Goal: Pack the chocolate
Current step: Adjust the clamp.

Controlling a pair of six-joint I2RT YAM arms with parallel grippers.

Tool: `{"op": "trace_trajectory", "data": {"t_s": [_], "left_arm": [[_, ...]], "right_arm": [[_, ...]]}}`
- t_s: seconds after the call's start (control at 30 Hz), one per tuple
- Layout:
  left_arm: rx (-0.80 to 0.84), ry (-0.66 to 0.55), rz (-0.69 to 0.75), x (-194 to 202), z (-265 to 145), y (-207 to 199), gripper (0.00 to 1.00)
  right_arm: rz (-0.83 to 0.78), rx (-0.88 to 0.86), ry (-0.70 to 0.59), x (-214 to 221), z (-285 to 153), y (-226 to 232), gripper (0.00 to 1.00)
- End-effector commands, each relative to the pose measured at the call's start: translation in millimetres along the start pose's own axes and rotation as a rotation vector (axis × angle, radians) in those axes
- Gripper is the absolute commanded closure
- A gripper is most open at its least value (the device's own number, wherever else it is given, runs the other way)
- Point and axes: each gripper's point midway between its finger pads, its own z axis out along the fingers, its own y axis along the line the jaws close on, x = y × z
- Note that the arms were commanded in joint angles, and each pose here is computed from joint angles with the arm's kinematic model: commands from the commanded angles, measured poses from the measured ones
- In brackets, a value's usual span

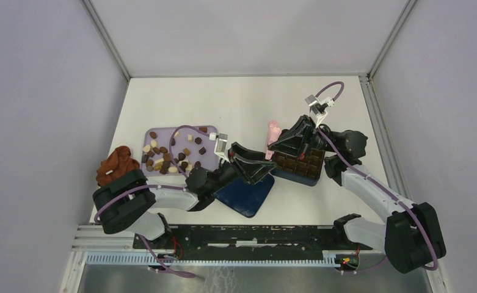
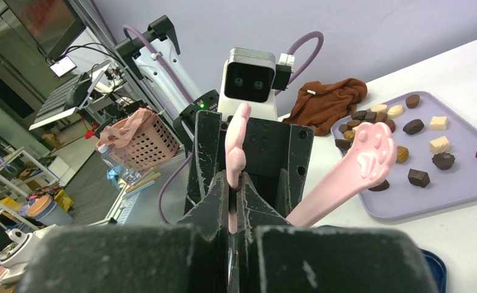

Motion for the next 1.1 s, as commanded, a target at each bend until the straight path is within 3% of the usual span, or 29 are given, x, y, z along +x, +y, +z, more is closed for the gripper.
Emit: {"op": "trace_trajectory", "data": {"t_s": [0.0, 0.6, 0.8, 0.97, 1.07], "left_arm": [[0.065, -0.068, 0.055, -19.8, 8.2, -17.2, 0.36], [0.062, -0.089, 0.064, -18.8, 8.7, -12.0, 0.39], [0.078, -0.101, 0.055, -23.4, 12.3, -16.7, 0.46], [0.080, -0.102, 0.055, -24.3, 11.8, -18.4, 0.47], [0.077, -0.103, 0.056, -25.0, 10.6, -18.2, 0.47]], "right_arm": [[-0.052, -0.015, -0.019, -9.7, 2.2, 7.6, 1.00], [-0.049, -0.014, -0.015, -8.4, 2.1, 6.6, 1.00], [-0.047, -0.008, -0.013, -7.3, 1.9, 4.7, 1.00], [-0.045, 0.003, -0.006, -5.2, 1.7, 1.6, 1.00], [-0.047, 0.007, -0.004, -4.8, 1.6, 0.5, 0.96]]}}
